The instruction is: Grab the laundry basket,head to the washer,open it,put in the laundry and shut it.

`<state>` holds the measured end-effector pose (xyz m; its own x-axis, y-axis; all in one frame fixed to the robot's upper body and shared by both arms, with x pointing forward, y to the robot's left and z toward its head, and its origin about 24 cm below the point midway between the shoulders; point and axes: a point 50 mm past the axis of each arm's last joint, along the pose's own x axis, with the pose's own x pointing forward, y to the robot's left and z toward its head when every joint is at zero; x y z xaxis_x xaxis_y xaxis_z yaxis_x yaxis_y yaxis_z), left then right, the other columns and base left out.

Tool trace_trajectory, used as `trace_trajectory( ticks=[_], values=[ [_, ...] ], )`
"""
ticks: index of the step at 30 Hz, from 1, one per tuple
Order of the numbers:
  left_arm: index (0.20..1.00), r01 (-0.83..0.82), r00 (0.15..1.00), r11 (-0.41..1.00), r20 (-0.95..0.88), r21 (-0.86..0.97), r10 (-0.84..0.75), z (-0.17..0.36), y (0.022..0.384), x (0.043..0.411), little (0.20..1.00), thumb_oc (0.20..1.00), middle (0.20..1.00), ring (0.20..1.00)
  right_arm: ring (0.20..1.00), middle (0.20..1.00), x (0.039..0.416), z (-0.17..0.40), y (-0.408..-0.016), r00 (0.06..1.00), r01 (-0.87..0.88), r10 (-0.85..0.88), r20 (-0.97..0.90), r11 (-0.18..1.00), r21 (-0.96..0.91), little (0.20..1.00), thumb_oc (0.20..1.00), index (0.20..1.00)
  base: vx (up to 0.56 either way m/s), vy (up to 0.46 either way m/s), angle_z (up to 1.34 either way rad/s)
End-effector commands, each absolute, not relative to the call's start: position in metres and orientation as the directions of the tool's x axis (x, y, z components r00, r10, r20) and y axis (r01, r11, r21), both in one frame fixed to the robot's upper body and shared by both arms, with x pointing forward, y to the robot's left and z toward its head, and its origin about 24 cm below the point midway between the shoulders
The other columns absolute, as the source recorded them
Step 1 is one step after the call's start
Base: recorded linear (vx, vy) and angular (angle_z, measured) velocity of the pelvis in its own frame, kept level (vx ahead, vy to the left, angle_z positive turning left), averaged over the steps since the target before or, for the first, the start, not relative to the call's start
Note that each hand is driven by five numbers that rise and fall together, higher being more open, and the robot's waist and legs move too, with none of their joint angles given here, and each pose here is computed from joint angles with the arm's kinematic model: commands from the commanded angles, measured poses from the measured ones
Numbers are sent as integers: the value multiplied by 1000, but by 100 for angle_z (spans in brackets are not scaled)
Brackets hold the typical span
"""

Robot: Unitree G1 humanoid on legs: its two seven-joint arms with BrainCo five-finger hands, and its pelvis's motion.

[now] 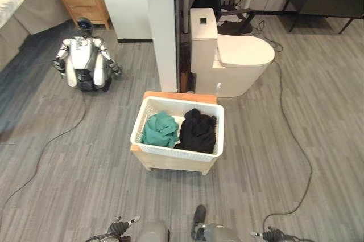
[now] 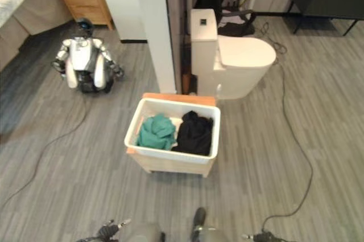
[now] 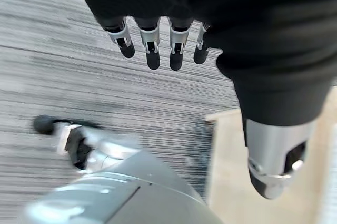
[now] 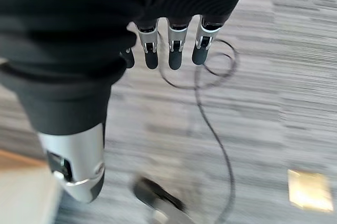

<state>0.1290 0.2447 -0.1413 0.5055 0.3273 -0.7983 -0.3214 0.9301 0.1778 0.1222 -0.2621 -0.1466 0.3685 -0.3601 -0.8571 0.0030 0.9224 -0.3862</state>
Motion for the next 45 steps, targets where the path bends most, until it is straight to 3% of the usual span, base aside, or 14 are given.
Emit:
trace_trajectory(
  ticks=[1, 6, 9, 11, 16, 18, 21, 23, 27, 32, 45],
  values=[
    [1000, -408, 533, 891, -740, 199, 410, -134, 251, 138, 1000, 1000, 1000, 1000, 1000, 1000, 119, -135, -293, 368, 165, -483, -794, 875, -456, 1000, 1000, 1000, 207, 132, -5],
    [1000, -584, 444, 787, -732, 201, 517, -137, 253, 114, 1000, 1000, 1000, 1000, 1000, 1000, 147, -120, -285, 487, 508, -519, -703, 823, -255, 1000, 1000, 1000, 200, 176, -18],
    [1000, -622, 416, 757, -733, 203, 539, -137, 254, 106, 1000, 1000, 1000, 1000, 1000, 1000, 149, -117, -285, 499, 556, -533, -684, 802, -219, 1000, 1000, 1000, 129, 121, -35],
    [1000, -726, 340, 665, -750, 174, 567, -139, 251, 84, 1000, 1000, 1000, 1000, 1000, 1000, 158, -105, -281, 547, 633, -547, -633, 766, -116, 1000, 1000, 1000, 150, 158, -16],
    [1000, -853, 323, 516, -705, 72, 632, -123, 252, 77, 1000, 1000, 1000, 1000, 1000, 1000, 174, -76, -279, 606, 741, -597, -526, 663, 102, 1000, 1000, 1000, 78, 91, -21],
    [1000, -891, 351, 450, -710, -55, 610, -116, 248, 83, 1000, 1000, 1000, 1000, 1000, 1000, 182, -61, -282, 638, 749, -606, -475, 632, 199, 1000, 1000, 1000, 18, 44, -6],
    [1000, -847, 479, 499, -671, -185, 565, -100, 246, 107, 1000, 1000, 1000, 1000, 1000, 1000, 196, -43, -287, 680, 721, -604, -416, 653, 232, 1000, 1000, 1000, 2, 45, -11],
    [1000, -783, 571, 578, -632, -228, 524, -88, 244, 132, 1000, 1000, 1000, 1000, 1000, 1000, 211, -31, -291, 712, 689, -591, -380, 692, 215, 1000, 1000, 1000, -18, 47, -1],
    [1000, -574, 760, 813, -433, -99, 484, -46, 250, 196, 1000, 1000, 1000, 1000, 1000, 1000, 247, -3, -295, 779, 603, -557, -289, 792, 98, 1000, 1000, 1000, -73, 11, -1],
    [1000, -470, 832, 883, -341, -10, 439, -24, 246, 235, 1000, 1000, 1000, 1000, 1000, 1000, 277, 10, -286, 826, 528, -496, -268, 848, 57, 1000, 1000, 1000, -100, -13, -2],
    [1000, -415, 886, 909, -212, 34, 413, 18, 242, 291, 1000, 1000, 1000, 1000, 1000, 1000, 315, 33, -251, 914, 352, -337, -225, 936, 26, 1000, 1000, 1000, -63, -9, 0]
  ],
)
